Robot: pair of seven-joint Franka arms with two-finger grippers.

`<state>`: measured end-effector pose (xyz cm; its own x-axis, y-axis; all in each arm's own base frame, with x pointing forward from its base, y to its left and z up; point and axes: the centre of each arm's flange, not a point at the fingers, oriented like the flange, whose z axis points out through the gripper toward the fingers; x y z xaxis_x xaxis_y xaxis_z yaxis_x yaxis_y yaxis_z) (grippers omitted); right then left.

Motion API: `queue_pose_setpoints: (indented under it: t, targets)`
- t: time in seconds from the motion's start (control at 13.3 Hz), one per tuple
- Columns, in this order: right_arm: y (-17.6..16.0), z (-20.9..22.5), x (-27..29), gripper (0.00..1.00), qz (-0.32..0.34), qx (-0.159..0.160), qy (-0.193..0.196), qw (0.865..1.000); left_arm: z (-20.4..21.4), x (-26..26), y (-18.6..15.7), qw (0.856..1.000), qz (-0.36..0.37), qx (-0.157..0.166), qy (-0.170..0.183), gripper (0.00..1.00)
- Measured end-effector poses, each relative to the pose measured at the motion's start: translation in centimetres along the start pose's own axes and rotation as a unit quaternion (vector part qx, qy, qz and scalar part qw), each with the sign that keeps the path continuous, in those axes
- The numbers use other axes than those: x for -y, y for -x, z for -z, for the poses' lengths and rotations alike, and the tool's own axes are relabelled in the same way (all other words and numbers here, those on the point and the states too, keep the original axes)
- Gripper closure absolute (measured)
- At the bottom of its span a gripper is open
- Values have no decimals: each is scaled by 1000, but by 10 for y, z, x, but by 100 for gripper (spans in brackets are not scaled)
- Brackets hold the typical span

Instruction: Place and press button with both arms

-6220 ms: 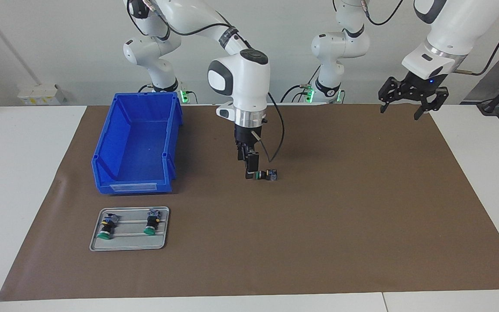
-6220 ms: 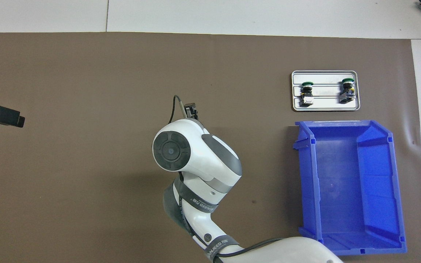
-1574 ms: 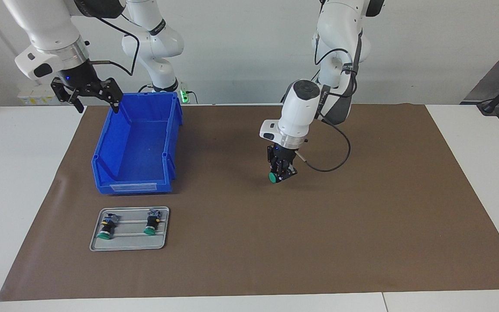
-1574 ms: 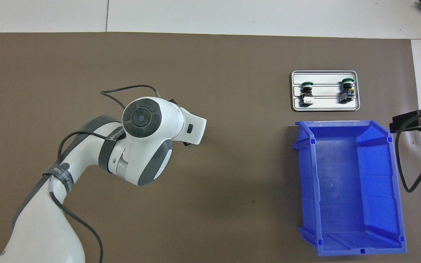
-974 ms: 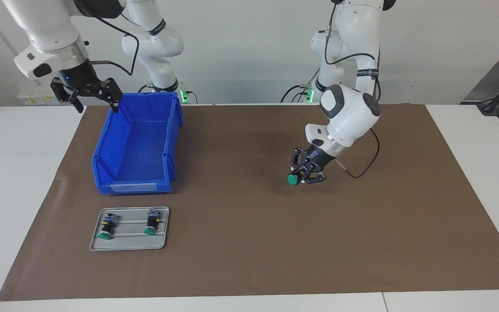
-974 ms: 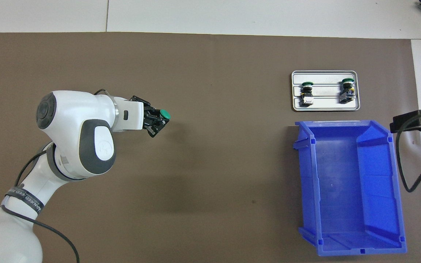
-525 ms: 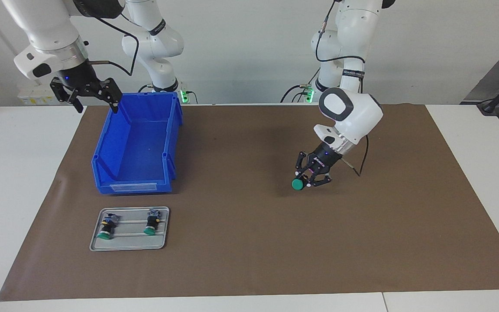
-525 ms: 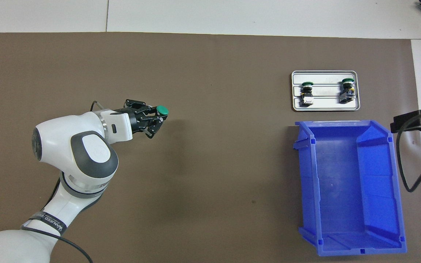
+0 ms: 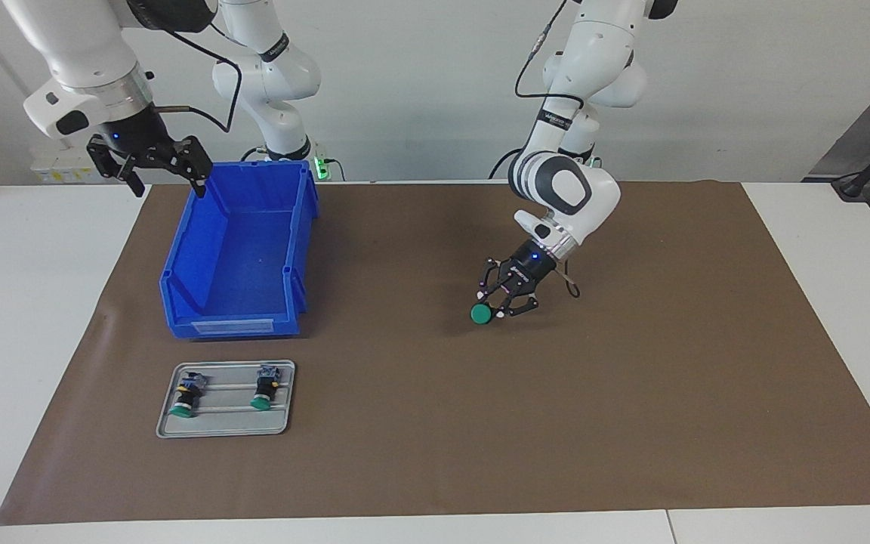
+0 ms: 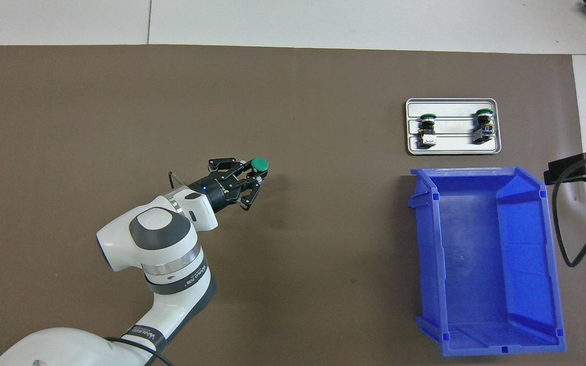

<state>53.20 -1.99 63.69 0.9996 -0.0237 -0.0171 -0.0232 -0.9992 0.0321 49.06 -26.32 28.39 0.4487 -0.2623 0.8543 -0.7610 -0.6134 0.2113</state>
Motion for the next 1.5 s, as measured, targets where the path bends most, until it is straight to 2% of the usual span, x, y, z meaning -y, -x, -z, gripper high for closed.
queue_pose_setpoints:
  t: [0.37,0.6,0.82,1.12,1.5]
  targets:
    - [0,0,-1,0,-1,0,0,1000,-26,-27,-1,999,28,-28,20,67]
    - [0,0,-2,0,-1,1,0,1000,-34,-37,-5,998,5,-55,39,67]
    - [0,-1,-2,0,-2,1,0,1000,-22,-13,-7,998,-9,-67,19,67]
    - [0,-1,-2,0,-2,1,0,1000,2,10,-29,995,-17,-95,-3,67]
    - [0,-1,-2,0,-2,1,0,1000,3,11,-18,993,-76,-85,-9,67]
